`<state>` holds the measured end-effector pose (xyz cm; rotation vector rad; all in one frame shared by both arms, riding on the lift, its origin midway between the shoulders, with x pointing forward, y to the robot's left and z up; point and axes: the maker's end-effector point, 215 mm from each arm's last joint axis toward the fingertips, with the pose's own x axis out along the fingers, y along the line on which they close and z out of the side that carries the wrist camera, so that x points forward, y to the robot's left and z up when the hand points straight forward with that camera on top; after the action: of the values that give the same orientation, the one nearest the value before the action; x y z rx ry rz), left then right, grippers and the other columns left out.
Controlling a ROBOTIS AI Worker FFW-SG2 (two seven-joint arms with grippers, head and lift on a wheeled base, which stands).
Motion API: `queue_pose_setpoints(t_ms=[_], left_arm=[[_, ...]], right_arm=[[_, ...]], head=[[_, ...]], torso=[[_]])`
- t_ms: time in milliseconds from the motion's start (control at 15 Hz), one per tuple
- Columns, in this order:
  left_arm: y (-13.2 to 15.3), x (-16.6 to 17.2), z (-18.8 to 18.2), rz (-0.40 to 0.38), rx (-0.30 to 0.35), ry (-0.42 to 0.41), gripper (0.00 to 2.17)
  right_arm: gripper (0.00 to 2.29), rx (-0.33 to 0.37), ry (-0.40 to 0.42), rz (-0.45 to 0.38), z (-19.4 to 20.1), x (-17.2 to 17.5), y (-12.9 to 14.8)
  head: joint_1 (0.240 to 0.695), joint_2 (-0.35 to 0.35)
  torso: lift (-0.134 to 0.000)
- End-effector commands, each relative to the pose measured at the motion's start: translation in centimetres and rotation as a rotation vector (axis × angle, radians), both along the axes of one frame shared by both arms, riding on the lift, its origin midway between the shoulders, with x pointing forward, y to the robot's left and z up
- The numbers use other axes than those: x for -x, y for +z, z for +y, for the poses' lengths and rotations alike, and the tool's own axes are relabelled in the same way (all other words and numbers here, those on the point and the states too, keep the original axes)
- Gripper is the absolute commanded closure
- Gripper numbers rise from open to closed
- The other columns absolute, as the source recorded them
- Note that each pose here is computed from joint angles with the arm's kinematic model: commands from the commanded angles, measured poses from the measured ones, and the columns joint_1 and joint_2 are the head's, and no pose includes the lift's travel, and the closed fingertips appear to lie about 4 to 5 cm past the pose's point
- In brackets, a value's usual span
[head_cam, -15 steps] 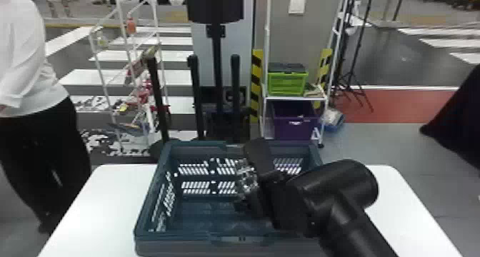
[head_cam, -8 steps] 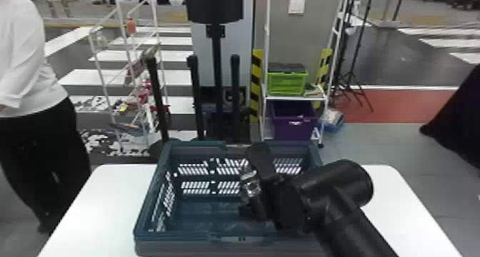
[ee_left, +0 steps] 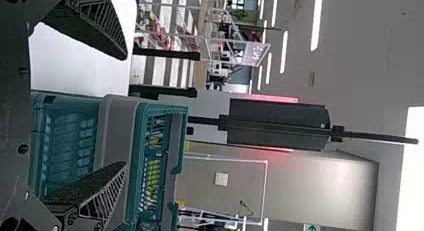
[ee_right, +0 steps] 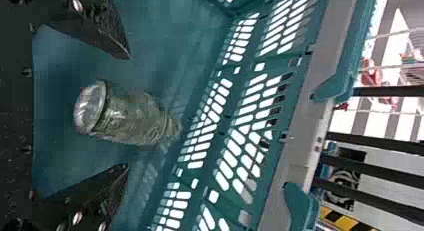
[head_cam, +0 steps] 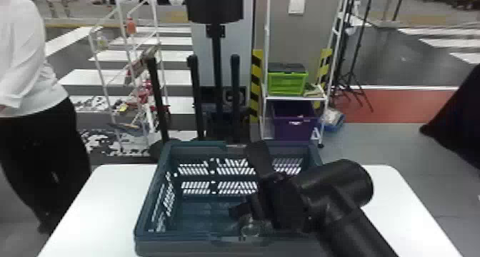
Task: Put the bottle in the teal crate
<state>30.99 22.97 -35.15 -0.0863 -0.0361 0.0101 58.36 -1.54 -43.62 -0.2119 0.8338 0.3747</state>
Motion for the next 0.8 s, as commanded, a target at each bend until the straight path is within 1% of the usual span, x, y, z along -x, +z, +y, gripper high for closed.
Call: queue_pose_setpoints(t_ms=[0, 133, 267, 467, 600, 733], left_arm=[[-0.1, 0.1, 0.1, 0.001, 0.0, 0.003, 0.13], [-0.2, 0.1, 0.1, 0.003, 0.001, 0.005, 0.13], [-0.2, 0.2, 0.1, 0.004, 0.0, 0.006, 0.13], [-0.2, 0.1, 0.1, 0.003, 0.001, 0.005, 0.13], [-0.1, 0.1, 0.1, 0.001, 0.002, 0.005, 0.13], [-0.2, 0.1, 0.1, 0.003, 0.0, 0.004, 0.13]], right_arm=[[0.04, -0.052, 0.009, -0.069, 1.5, -0.4, 2.0], [0.04, -0.092, 0.019, -0.139, 2.8, 0.1, 3.9], [0.04, -0.099, 0.012, -0.221, 2.8, 0.6, 5.8], [0.04, -0.063, -0.013, -0.304, 0.5, 2.1, 7.3], [0.04, -0.048, -0.026, -0.337, -1.3, 3.6, 7.8], [0.04, -0.076, -0.046, -0.411, -2.7, 4.9, 9.2]], head=[[0.499, 0.0], [0.499, 0.0], [0.499, 0.0], [0.499, 0.0], [0.499, 0.0], [0.499, 0.0]], torso=[[0.0], [0.0], [0.0], [0.0], [0.0], [0.0]])
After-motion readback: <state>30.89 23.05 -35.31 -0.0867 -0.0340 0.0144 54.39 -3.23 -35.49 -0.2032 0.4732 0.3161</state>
